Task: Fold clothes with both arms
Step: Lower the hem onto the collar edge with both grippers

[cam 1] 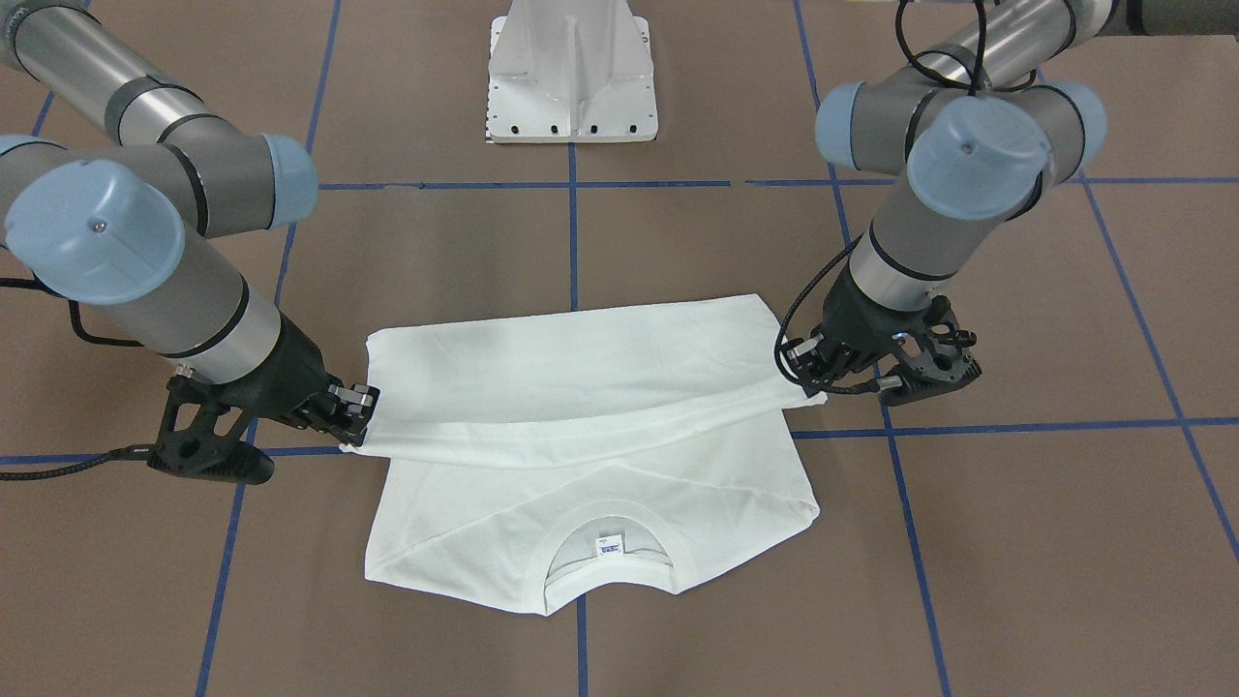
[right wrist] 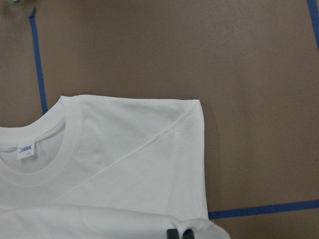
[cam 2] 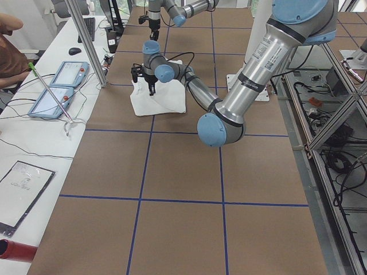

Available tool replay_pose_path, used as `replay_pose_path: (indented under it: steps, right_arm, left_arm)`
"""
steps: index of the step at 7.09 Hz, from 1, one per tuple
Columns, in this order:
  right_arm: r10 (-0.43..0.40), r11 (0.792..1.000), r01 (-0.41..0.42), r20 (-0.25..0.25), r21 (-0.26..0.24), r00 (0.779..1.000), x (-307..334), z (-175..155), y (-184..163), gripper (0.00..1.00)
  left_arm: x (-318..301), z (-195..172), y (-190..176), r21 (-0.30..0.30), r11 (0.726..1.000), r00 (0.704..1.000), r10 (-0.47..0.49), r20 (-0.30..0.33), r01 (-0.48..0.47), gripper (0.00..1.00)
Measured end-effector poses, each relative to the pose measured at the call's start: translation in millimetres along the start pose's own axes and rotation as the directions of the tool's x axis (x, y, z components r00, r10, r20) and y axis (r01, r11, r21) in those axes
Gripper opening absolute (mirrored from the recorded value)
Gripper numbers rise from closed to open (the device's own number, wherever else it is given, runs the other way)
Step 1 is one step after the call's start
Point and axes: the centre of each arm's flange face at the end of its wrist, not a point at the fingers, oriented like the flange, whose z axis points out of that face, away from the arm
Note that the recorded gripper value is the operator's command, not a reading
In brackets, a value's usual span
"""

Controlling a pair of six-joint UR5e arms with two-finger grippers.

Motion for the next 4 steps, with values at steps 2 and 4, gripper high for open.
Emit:
replay_pose_path:
  steps: [2, 4]
  right_arm:
    - [0.007, 1.000, -0.006, -0.008, 0.005, 1.000, -21, 9, -26, 0.00]
    - [-0.003, 1.000, 0.003, -0.018, 0.005, 1.000, -20, 31, -43, 0.00]
  left_arm:
    - [3, 23, -37, 0.020, 1.000, 1.000, -0.015, -0.003, 0.015, 0.00]
    - [-7, 55, -58, 0.023, 0.999, 1.000, -0.024, 0.004, 0.024, 0.00]
